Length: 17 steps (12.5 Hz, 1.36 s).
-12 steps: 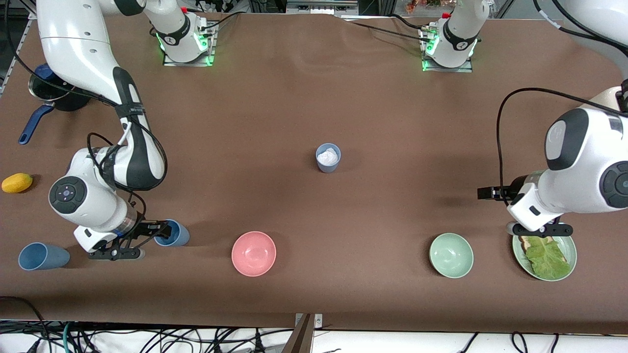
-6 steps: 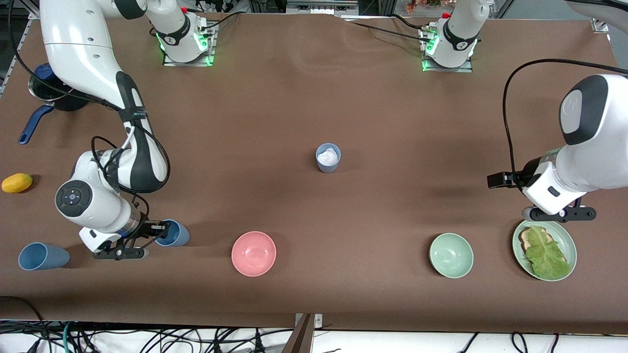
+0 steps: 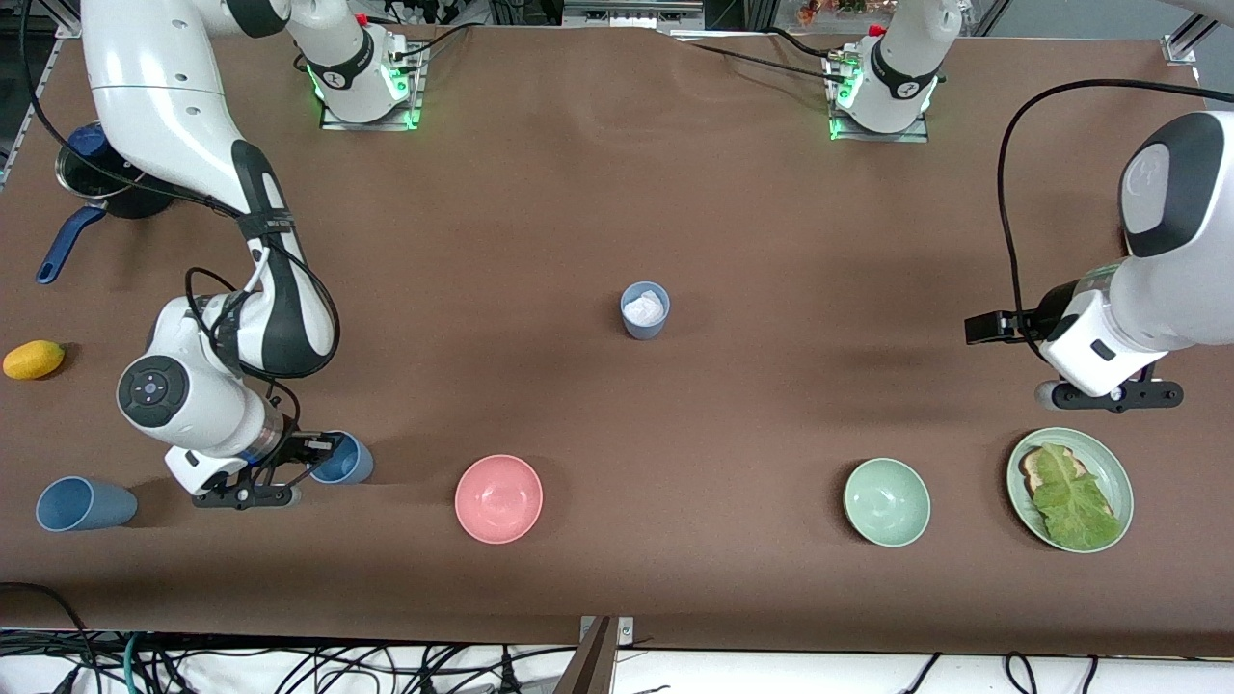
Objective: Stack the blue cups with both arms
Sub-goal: 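Carry the blue cup with the right gripper over the light blue cup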
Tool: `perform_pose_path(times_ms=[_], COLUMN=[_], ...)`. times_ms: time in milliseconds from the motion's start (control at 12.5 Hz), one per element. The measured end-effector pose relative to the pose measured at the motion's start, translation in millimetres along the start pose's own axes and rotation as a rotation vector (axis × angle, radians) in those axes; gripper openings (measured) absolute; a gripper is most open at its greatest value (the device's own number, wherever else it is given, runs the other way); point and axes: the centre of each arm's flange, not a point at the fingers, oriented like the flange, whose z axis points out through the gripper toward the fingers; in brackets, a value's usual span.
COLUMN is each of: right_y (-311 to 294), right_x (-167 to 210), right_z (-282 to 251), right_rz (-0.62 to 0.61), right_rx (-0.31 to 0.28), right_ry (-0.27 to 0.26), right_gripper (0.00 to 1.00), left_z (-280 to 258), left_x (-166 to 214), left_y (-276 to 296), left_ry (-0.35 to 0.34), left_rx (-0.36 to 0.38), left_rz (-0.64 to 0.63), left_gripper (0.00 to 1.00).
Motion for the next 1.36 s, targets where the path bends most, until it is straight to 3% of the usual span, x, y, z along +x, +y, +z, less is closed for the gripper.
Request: perform_pose_path(times_ms=[160,321,481,722,1042,1363], right_y=[-14,-36,-63,-130,-274,-414], right_x=[0,2,7,-4,-56,-139], right_z=[-2,-20,-56,-105,-155,-183], right_rz=[-0.002,-0.005,0.035,0.138,0.299,0.453], right_rx=[0.033,0.082,0.138,0.157,0.158,0.125], right_ry=[-0.002,-0.031,-0.064,-0.127,-0.132,-0.105], right_gripper=[0.04,0.04,0.04,0.04,0.04,0.04], left_z=[-3,2,11,33,35,-15], left_x=[-23,-45,-49,-45,-52,-63], left_y=[-5,-6,-8,-11,-40,-22], left_ry=[0.047,0.049,0.064,0.083,0.09,0.204], left_rx=[-0.012,-0.016,-0.018,-0.018,-0.016,-0.021], left_rz=[0.031,0.045,0.044,0.039,0.02,0.057], left_gripper=[1.0,1.0,1.0,1.0,1.0,1.0])
